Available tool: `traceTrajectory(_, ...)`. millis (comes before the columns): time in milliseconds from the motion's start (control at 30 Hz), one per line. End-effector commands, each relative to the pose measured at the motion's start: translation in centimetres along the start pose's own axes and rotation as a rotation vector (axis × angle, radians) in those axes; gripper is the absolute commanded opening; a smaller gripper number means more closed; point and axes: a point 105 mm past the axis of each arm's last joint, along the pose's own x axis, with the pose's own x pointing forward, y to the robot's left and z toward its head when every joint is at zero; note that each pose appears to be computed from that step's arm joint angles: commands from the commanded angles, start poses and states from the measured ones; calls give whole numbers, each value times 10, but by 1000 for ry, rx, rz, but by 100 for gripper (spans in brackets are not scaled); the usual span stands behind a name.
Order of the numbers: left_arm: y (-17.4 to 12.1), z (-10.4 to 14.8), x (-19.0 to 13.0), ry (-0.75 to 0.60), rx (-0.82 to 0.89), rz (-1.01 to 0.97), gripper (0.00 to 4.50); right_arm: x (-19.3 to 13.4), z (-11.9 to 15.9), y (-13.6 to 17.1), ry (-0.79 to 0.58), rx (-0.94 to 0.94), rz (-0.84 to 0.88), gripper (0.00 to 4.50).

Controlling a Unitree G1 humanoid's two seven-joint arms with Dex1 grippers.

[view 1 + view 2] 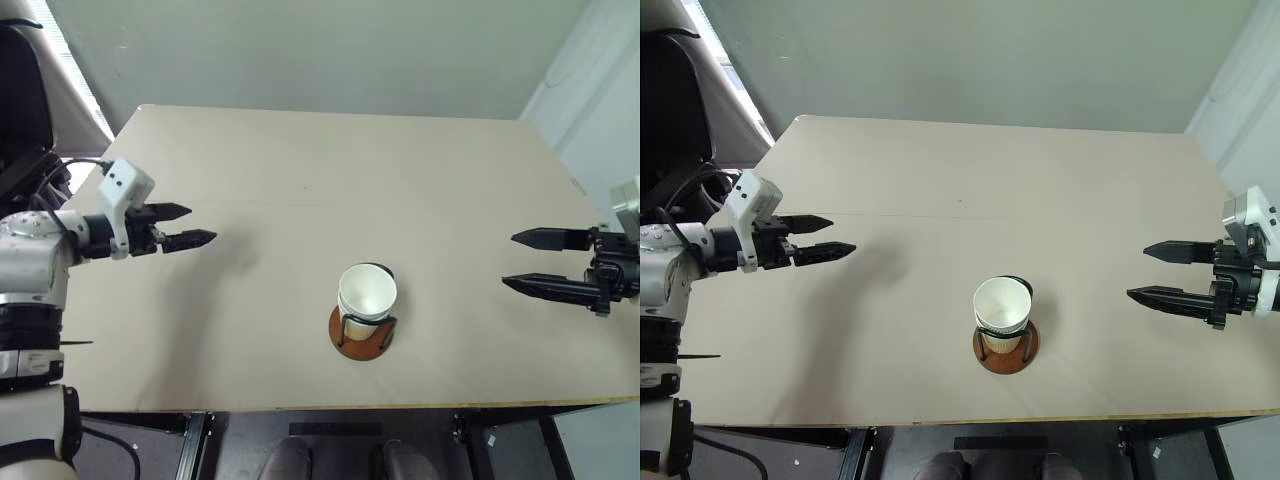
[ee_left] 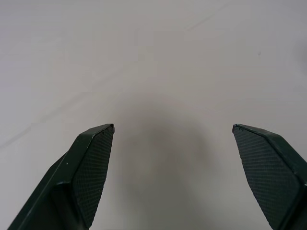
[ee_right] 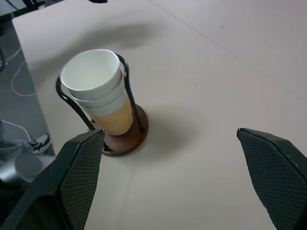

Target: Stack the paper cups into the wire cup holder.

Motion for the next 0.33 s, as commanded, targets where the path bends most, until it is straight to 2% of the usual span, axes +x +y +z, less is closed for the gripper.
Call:
traceTrajectory(33,6,7,-9,-44,10,41,422,-2,6,1,-8,-42,5,450)
traceTrajectory(333,2,26,-7,-133,-21,7,422,-2,7,-1,-6,-51,2,450)
